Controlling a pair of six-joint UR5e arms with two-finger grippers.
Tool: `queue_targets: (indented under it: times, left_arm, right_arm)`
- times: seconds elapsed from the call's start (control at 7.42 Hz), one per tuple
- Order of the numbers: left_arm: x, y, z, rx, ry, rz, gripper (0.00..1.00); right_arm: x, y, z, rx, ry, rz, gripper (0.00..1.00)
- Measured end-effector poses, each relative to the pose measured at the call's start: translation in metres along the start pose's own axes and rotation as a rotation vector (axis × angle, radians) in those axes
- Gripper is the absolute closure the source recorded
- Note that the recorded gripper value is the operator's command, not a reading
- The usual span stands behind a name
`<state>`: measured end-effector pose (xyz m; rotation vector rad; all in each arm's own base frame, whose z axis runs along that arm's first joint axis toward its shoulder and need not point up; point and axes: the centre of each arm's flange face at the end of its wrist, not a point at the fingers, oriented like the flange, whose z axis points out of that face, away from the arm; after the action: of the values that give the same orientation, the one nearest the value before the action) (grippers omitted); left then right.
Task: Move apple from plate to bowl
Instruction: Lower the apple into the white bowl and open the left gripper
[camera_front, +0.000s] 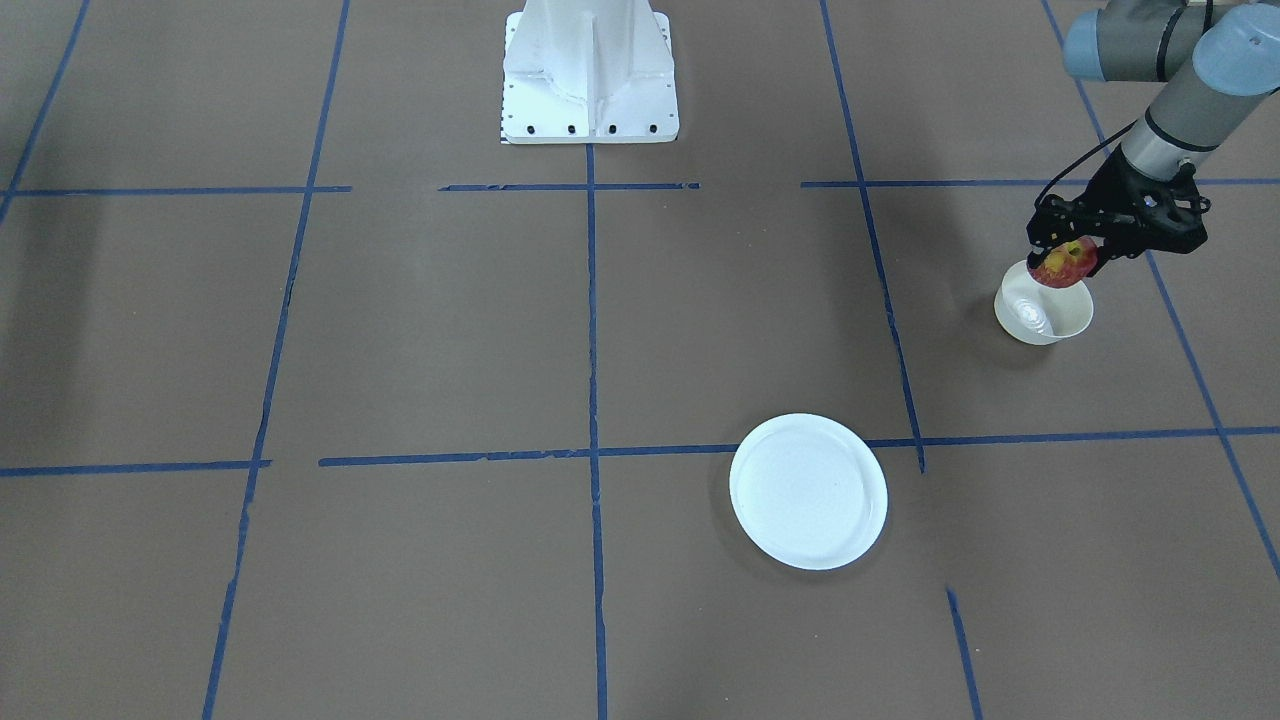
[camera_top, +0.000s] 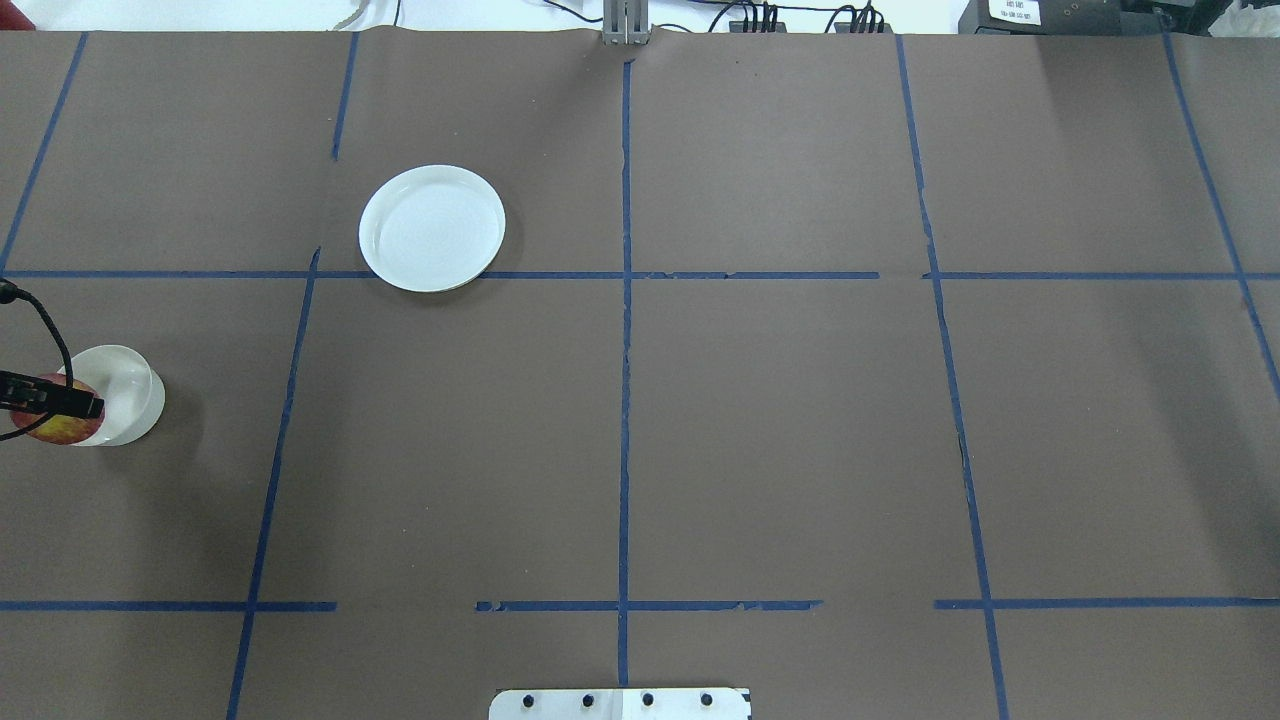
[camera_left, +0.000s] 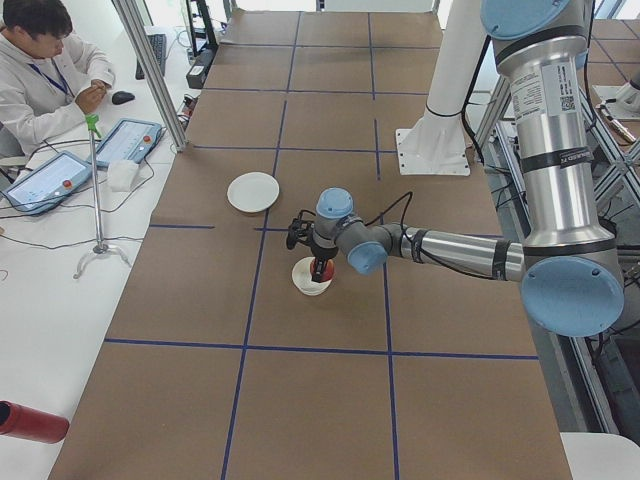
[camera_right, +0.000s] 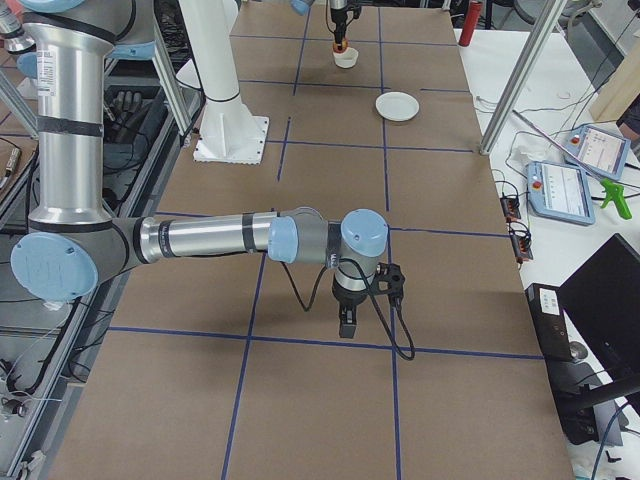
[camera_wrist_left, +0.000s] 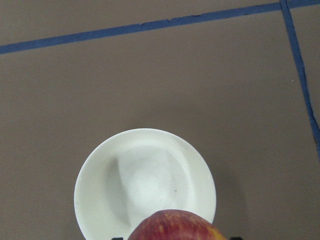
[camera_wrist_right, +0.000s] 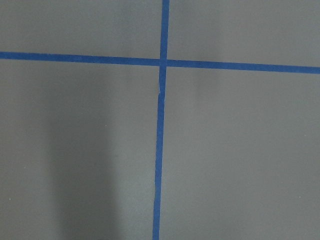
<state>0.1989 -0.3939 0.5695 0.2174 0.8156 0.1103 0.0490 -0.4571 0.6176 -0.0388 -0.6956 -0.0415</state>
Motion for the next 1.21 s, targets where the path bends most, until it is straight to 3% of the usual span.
queue_targets:
  times: [0.27, 0.4, 0.54, 0.81, 1.21]
  left_arm:
    - [-0.004, -0.005, 0.014, -0.005, -0.006, -0.004, 1.00]
    - [-0.005, -0.008, 0.018, -0.006, -0.007, -0.005, 0.85]
    - [-0.003, -0.011, 0.020, -0.007, -0.005, -0.005, 0.65]
    - [0.001, -0.023, 0.029, -0.004, -0.003, -0.004, 0.00]
    - [0.000, -0.026, 0.031, -0.005, -0.006, -0.009, 0.00]
  right_arm:
    - [0.000, 0.000, 0.000, 0.000, 0.000, 0.000, 0.00]
    - [0.000, 0.000, 0.000, 0.000, 0.000, 0.000, 0.00]
    - [0.000, 0.000, 0.000, 0.000, 0.000, 0.000, 0.00]
    - [0.000, 0.000, 0.000, 0.000, 0.000, 0.000, 0.00]
    - [0.000, 0.000, 0.000, 0.001, 0.000, 0.000, 0.00]
